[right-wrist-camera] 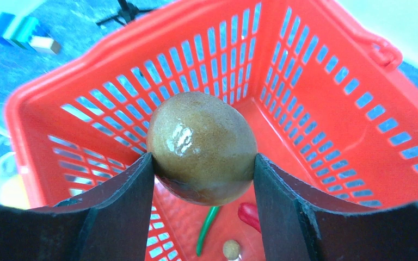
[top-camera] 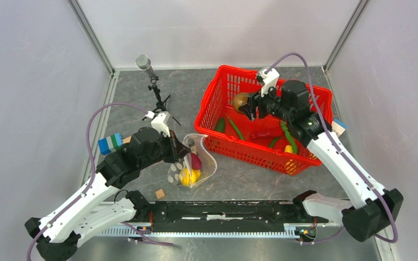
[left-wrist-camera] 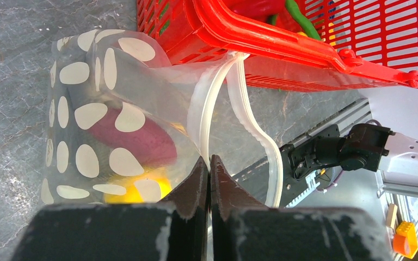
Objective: Place the food in the zip-top bag and seal the zipper
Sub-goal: Place the fake fruit in the zipper food storage bag.
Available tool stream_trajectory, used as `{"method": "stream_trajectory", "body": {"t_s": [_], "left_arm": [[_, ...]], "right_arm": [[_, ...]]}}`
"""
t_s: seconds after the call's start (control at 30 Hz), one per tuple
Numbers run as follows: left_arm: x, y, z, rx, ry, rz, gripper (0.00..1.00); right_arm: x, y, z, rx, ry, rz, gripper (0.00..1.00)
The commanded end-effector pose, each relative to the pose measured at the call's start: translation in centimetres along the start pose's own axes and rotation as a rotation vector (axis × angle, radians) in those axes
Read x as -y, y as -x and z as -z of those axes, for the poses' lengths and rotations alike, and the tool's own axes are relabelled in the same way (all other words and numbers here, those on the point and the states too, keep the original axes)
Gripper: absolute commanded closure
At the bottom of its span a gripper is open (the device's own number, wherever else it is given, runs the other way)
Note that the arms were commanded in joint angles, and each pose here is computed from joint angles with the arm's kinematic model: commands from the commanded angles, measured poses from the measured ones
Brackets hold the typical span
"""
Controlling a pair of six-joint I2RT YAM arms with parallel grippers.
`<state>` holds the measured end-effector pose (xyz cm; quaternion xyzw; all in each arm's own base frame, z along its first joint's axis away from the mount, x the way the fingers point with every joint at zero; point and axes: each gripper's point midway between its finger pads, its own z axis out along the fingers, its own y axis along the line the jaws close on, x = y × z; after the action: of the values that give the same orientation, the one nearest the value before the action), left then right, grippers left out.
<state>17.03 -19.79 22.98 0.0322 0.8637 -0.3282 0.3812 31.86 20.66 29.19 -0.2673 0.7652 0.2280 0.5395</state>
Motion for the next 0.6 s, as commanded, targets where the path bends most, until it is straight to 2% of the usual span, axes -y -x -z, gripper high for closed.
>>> {"method": "stream_trajectory", "body": {"t_s": [0.0, 0.3, 0.57], "left_arm": [[0.8, 0.9, -0.1, 0.036, -0.038, -0.014, 0.94], [1.0, 0.9, -0.3, 0.032, -0.045, -0.01, 0.94], [1.2, 1.0, -0.4, 0.032, -0.048, -0.012, 0.94]], "right_arm": [[-2.7, 3.9, 1.9, 0.116, 0.117, -0.017, 0.69], [-10.9, 4.4, 3.5, 0.15, 0.338, 0.046, 0.68], [-18.1, 0.0, 3.9, 0.044, 0.518, 0.117, 0.67]]}}
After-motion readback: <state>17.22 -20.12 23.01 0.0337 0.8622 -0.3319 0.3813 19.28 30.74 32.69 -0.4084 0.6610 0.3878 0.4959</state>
